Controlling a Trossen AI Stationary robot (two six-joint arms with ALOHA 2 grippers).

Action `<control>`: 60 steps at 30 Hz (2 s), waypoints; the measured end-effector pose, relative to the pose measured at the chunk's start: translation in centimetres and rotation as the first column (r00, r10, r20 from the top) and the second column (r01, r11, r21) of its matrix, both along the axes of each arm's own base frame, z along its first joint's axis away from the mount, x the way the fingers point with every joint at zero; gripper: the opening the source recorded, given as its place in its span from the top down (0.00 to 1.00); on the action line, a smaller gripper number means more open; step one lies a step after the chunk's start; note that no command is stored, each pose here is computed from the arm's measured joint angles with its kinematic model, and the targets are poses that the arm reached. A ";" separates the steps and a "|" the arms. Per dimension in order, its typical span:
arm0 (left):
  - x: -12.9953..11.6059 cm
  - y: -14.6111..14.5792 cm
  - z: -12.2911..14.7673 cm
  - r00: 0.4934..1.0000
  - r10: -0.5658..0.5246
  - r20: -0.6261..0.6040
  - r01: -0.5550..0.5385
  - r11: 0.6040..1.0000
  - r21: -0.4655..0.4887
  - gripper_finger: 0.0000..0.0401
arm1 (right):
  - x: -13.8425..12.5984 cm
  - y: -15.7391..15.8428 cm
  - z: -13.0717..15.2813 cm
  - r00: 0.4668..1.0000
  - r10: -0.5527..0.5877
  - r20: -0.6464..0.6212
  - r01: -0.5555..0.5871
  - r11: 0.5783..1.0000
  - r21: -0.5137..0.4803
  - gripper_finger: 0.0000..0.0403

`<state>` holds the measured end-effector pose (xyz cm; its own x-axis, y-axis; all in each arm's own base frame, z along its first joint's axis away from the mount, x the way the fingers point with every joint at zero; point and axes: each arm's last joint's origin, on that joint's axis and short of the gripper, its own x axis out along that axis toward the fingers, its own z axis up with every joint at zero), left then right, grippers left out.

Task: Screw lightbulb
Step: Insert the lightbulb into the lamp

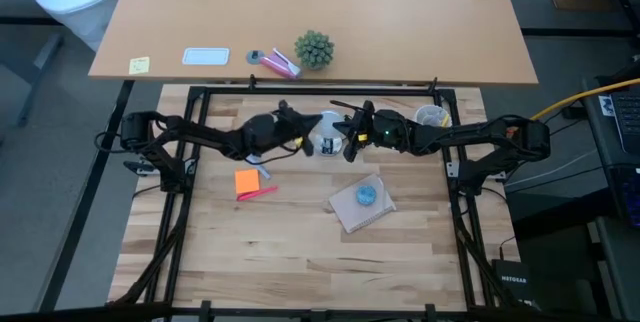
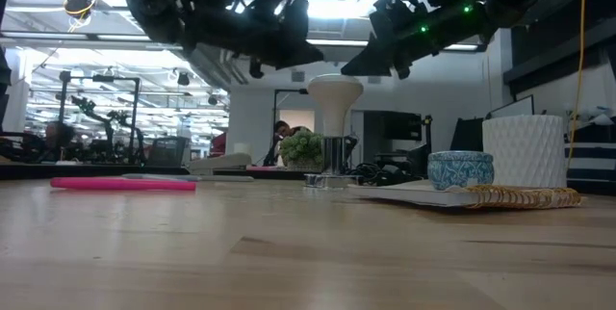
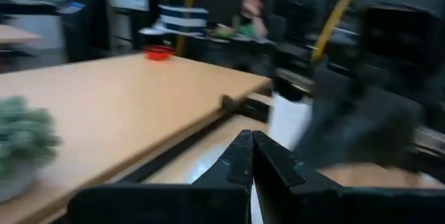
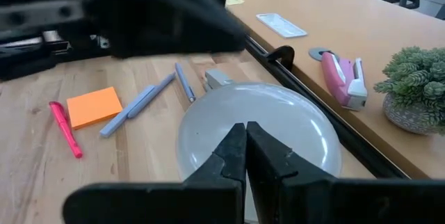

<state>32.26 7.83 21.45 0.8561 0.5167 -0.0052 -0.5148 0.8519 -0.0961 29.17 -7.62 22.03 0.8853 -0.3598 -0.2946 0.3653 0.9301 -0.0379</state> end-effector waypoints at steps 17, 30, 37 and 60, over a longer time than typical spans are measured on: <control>0.1 -1.1 -1.4 0.987 -0.064 -0.145 0.059 0.997 -0.042 1.00 | 0.0 0.0 0.0 1.000 0.000 0.001 0.000 1.000 -0.001 0.97; 0.1 -1.1 -1.4 0.987 -0.064 -0.148 0.059 0.997 -0.043 1.00 | 0.1 -0.3 0.7 0.992 -0.092 0.081 0.097 0.994 -0.055 0.97; 0.1 -1.1 -1.4 0.987 -0.064 -0.148 0.059 0.997 -0.043 1.00 | -0.1 -0.7 0.8 0.975 -0.215 0.062 0.221 0.967 -0.128 0.97; 0.1 -1.1 -1.4 0.988 -0.065 -0.143 0.060 0.997 -0.042 1.00 | -0.3 -0.6 -0.2 0.981 -0.190 -0.049 0.183 0.976 -0.116 0.97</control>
